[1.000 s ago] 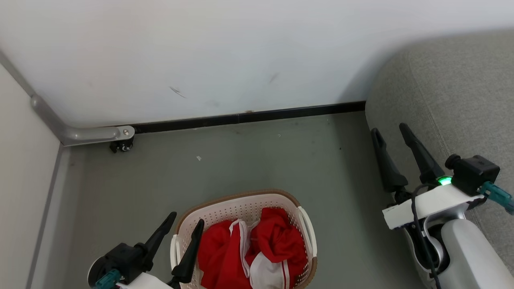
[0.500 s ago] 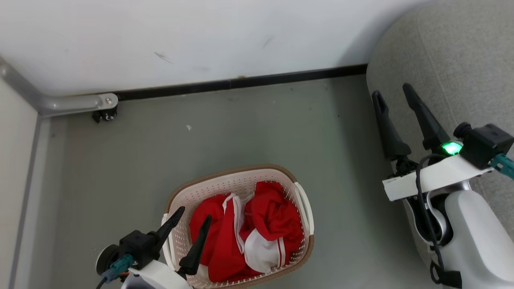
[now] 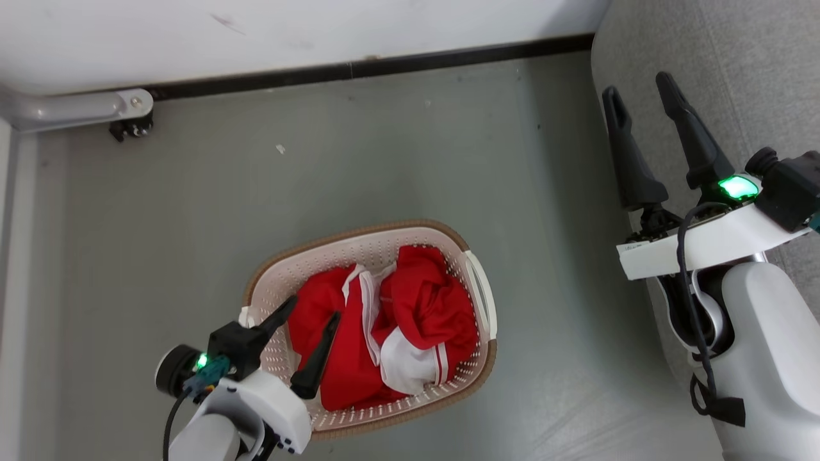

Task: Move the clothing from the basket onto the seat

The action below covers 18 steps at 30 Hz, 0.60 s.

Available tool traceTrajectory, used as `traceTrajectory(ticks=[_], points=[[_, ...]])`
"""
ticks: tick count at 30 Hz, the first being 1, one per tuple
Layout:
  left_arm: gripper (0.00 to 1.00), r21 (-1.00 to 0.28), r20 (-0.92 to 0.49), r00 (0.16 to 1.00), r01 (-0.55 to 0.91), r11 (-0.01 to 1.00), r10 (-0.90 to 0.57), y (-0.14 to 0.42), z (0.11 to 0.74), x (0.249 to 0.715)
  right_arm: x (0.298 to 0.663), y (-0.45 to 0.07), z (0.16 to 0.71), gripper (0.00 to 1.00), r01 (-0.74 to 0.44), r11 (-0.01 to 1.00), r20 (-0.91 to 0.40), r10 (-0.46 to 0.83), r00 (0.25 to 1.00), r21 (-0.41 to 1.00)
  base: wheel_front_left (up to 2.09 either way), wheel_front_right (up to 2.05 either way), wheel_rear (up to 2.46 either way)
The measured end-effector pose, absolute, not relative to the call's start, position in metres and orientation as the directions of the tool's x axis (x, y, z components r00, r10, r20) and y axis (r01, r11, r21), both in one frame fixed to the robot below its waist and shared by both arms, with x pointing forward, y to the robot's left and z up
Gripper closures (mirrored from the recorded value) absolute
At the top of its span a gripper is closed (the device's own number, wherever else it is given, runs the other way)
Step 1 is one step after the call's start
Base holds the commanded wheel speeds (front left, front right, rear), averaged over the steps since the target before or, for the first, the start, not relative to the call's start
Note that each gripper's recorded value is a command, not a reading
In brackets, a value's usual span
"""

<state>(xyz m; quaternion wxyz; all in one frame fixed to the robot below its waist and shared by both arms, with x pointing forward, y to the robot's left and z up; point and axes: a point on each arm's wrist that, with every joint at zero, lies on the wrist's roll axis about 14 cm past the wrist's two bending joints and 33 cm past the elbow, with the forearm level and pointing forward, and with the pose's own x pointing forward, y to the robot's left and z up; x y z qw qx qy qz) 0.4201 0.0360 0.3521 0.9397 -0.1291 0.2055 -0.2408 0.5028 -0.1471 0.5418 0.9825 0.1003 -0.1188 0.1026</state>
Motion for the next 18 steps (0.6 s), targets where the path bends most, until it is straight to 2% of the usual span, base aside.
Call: traceTrajectory(ticks=[9, 18], points=[[0.00, -0.311, -0.435, 0.718, 0.447, 0.839, -0.544, 0.020, 0.313, 0.426, 0.522, -0.148, 0.526, 0.00, -0.223, 0.960, 0.242, 0.179, 0.954, 0.171, 0.00, 0.00, 0.00], [0.00, -0.333, -0.536, 0.642, 0.435, 0.837, -0.547, 0.008, 0.274, 0.427, 0.539, -0.151, 0.507, 0.00, -0.215, 0.962, 0.219, 0.176, 0.960, 0.171, 0.00, 0.00, 0.00]])
